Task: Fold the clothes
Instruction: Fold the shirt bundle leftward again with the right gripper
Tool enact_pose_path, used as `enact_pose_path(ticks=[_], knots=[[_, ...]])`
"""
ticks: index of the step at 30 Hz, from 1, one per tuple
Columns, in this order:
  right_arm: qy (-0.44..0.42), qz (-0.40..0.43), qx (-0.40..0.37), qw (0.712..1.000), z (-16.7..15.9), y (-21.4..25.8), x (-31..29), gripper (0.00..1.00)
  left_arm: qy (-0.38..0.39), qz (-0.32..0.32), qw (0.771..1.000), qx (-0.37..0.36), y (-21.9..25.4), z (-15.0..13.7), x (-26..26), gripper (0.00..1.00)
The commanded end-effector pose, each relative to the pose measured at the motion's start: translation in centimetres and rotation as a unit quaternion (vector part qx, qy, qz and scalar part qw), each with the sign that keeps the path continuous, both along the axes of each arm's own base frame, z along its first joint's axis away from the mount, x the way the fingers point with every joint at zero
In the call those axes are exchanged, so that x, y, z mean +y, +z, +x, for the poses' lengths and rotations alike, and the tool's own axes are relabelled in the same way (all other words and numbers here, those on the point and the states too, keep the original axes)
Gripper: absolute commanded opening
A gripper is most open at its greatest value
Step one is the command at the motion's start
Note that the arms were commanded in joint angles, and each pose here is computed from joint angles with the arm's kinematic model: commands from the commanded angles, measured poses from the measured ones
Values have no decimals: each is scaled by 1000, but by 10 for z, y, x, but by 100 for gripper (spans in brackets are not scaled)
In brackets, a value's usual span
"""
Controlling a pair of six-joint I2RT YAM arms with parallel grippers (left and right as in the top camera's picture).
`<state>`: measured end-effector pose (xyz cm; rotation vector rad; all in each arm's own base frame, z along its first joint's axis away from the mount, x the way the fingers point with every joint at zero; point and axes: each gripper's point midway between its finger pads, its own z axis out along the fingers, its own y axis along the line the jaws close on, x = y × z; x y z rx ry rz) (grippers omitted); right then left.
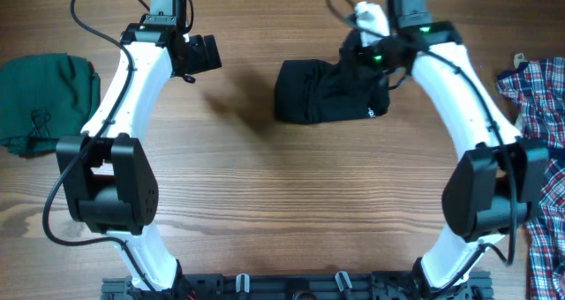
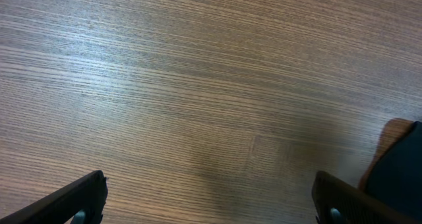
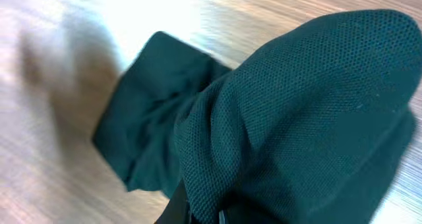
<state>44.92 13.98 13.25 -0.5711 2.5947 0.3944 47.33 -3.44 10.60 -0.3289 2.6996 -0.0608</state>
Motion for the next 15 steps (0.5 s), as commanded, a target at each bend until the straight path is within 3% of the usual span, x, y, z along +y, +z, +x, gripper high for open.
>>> enact_pose_path(ticks=[1, 15], knots=[[27, -22, -25, 999, -5, 14, 22, 4, 9, -8, 1000, -5, 2, 2, 1, 100], [26, 21, -23, 999, 1, -11, 94, 4, 9, -8, 1000, -9, 3, 4, 1, 100]])
